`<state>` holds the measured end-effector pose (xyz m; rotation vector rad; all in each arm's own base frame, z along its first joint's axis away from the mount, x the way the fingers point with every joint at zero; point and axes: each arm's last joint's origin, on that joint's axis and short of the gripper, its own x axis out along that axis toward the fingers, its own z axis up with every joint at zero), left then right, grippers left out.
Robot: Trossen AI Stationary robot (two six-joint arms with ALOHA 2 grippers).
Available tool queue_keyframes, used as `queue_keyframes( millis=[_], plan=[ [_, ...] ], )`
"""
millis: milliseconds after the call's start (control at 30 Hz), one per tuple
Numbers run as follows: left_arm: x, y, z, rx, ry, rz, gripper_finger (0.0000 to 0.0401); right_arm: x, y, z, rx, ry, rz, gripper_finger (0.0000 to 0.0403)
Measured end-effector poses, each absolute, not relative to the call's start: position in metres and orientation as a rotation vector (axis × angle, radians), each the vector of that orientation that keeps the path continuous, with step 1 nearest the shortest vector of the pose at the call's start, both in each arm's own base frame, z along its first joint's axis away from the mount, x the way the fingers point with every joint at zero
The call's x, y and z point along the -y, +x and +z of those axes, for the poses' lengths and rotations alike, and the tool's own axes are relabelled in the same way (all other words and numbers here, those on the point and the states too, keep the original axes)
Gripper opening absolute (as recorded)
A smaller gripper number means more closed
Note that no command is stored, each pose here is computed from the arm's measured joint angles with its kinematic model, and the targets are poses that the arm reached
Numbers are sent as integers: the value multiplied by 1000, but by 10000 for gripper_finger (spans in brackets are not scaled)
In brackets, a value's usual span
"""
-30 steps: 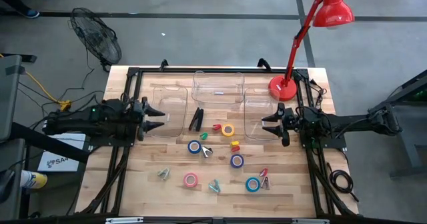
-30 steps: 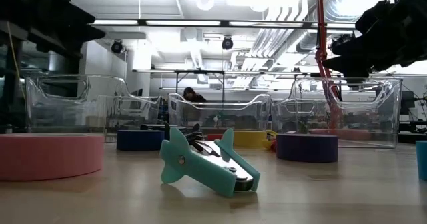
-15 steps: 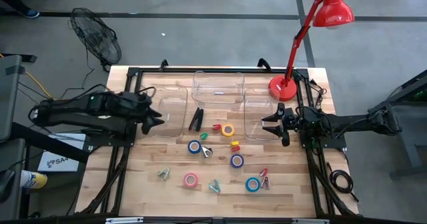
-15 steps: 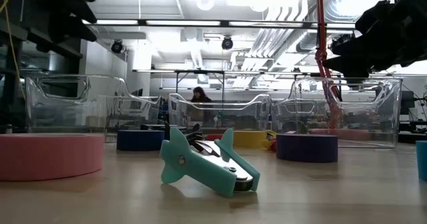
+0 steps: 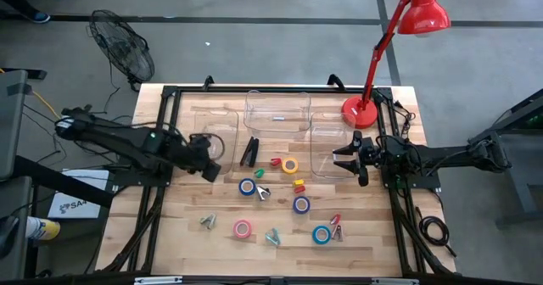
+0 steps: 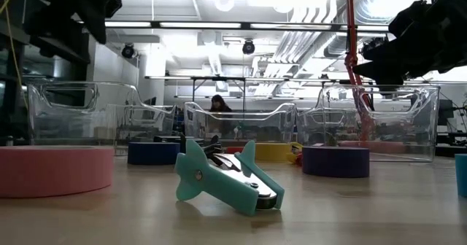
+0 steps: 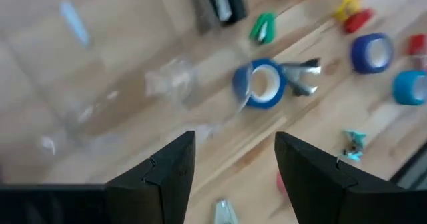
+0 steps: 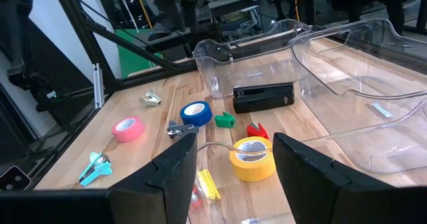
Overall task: Pick and place Stapler, Stapler remover, tape
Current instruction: Put the grey staple remover into the bottom left transparent bin
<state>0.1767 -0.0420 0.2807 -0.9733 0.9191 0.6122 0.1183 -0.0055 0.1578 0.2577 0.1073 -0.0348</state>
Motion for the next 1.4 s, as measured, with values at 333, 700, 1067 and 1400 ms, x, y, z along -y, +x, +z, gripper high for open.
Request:
queue_keyframes(
  millis=[333, 700, 1067, 1400],
  plan=[
    [90, 206, 257, -1178, -1068, 710, 202, 5, 118, 158, -108, 258, -35, 189],
    [106, 221, 230, -1361, -1088, 747, 202, 5, 118, 158, -108, 257, -35, 189],
    [117, 235, 207, -1457, -977, 665, 204, 5, 118, 158, -107, 258, -35, 189],
    [132, 240, 187, -1491, -970, 717, 305, 5, 118, 158, -108, 257, -34, 189]
  ],
)
